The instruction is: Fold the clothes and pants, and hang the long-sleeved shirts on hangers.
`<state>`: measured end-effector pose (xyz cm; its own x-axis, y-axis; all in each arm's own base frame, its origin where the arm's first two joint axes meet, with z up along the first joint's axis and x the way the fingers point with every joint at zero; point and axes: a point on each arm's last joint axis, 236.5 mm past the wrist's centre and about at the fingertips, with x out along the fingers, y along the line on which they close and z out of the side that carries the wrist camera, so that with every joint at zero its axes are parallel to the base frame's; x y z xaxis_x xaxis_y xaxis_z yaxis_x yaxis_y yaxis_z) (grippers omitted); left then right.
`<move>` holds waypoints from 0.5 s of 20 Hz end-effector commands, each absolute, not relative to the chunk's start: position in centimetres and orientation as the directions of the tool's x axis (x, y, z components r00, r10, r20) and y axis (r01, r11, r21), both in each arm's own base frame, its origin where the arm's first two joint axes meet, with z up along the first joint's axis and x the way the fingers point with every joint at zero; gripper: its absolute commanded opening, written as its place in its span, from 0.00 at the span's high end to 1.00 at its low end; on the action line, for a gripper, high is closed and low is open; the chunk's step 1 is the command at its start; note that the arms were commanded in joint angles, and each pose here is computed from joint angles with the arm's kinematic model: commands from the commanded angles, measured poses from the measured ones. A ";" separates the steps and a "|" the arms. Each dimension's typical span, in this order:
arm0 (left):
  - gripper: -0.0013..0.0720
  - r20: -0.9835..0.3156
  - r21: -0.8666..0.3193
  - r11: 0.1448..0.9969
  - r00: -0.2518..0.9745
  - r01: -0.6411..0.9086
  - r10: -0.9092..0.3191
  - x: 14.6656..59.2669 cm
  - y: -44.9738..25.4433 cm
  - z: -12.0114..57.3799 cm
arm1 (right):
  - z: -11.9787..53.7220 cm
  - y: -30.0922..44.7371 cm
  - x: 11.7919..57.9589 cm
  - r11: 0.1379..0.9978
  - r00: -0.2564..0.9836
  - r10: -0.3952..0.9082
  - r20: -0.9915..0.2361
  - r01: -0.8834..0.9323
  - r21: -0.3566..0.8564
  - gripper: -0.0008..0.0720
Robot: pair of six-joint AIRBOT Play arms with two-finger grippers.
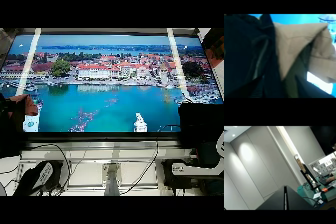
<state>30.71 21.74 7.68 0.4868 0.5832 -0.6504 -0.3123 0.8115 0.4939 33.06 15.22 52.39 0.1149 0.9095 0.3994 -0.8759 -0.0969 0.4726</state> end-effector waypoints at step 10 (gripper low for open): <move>0.18 -0.632 0.505 0.749 0.407 -0.429 0.660 28.8 29.7 5.0 | 52.4 15.2 33.0 -0.097 0.115 0.909 0.400 -0.876 0.472 0.96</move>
<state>29.18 28.69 6.05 0.4281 0.6581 -0.6194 -0.4172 0.7519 0.5105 33.06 15.22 52.39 0.1148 0.9094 0.3997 -0.8757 -0.0973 0.4729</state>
